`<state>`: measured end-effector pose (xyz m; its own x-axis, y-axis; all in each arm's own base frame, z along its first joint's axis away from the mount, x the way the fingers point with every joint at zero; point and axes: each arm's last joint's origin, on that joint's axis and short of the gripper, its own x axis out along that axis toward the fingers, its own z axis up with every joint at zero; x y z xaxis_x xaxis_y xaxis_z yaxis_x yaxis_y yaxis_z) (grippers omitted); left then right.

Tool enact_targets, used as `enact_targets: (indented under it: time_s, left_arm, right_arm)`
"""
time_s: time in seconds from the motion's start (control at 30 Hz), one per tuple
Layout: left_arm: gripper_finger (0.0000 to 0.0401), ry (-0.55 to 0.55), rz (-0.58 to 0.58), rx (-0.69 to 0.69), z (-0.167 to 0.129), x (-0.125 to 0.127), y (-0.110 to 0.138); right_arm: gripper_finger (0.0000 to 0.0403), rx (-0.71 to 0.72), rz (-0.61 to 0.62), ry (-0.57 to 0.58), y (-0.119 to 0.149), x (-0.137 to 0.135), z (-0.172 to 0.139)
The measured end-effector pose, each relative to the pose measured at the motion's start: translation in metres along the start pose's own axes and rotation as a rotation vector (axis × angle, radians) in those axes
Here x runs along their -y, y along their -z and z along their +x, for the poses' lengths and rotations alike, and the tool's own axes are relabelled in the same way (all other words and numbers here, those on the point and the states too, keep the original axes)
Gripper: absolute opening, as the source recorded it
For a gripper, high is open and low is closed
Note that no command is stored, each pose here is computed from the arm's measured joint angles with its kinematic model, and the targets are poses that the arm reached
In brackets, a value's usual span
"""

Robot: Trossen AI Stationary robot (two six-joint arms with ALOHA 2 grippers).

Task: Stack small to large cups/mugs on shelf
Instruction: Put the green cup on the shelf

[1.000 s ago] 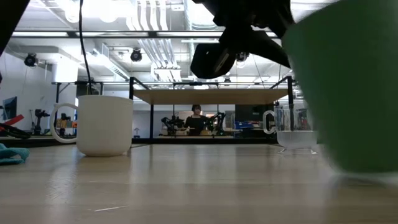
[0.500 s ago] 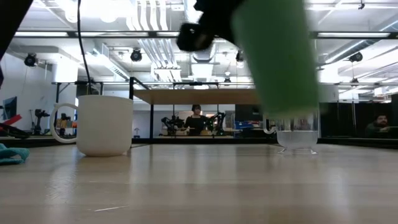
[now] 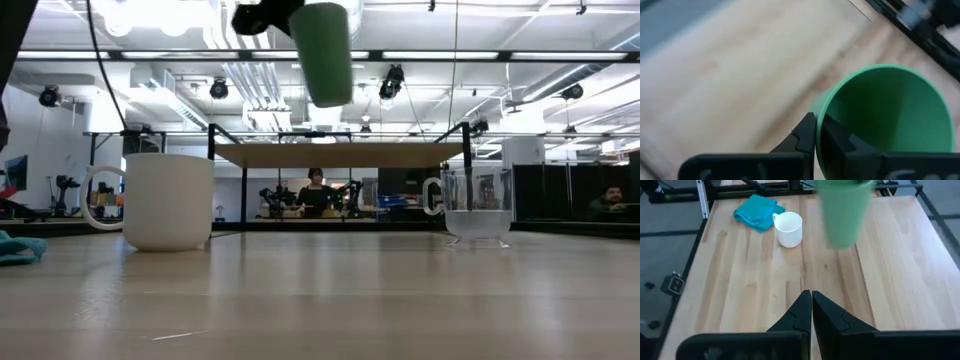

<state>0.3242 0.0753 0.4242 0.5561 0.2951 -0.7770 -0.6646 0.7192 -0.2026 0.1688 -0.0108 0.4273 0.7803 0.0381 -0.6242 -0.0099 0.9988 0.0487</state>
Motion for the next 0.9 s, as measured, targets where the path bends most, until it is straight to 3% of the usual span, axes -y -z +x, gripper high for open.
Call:
enact_targets:
  time_s: [0.13,0.33,0.47,0.7,0.9]
  left_arm:
    - [0.0000,-0.081,-0.055,0.007,-0.008,-0.037,-0.012]
    - [0.0000,-0.162,-0.059,-0.040,-0.005,-0.070,-0.020]
    - [0.0000,-0.191,-0.032,-0.061,-0.001,-0.084,-0.024]
    - [0.0000,-0.207,-0.011,-0.109,-0.002,-0.104,-0.026]
    - [0.0000,-0.201,0.019,-0.160,-0.002,-0.111,-0.024]
  right_arm:
    - [0.0009,-0.014,-0.059,-0.001,-0.001,0.001,0.005]
    - [0.0009,-0.028,-0.115,-0.002,-0.006,0.002,0.018]
    - [0.0009,-0.061,-0.105,0.025,-0.008,0.004,0.031]
    - [0.0009,-0.147,-0.087,0.204,-0.011,0.012,0.057]
    - [0.0009,-0.211,-0.055,0.217,-0.013,0.015,0.080]
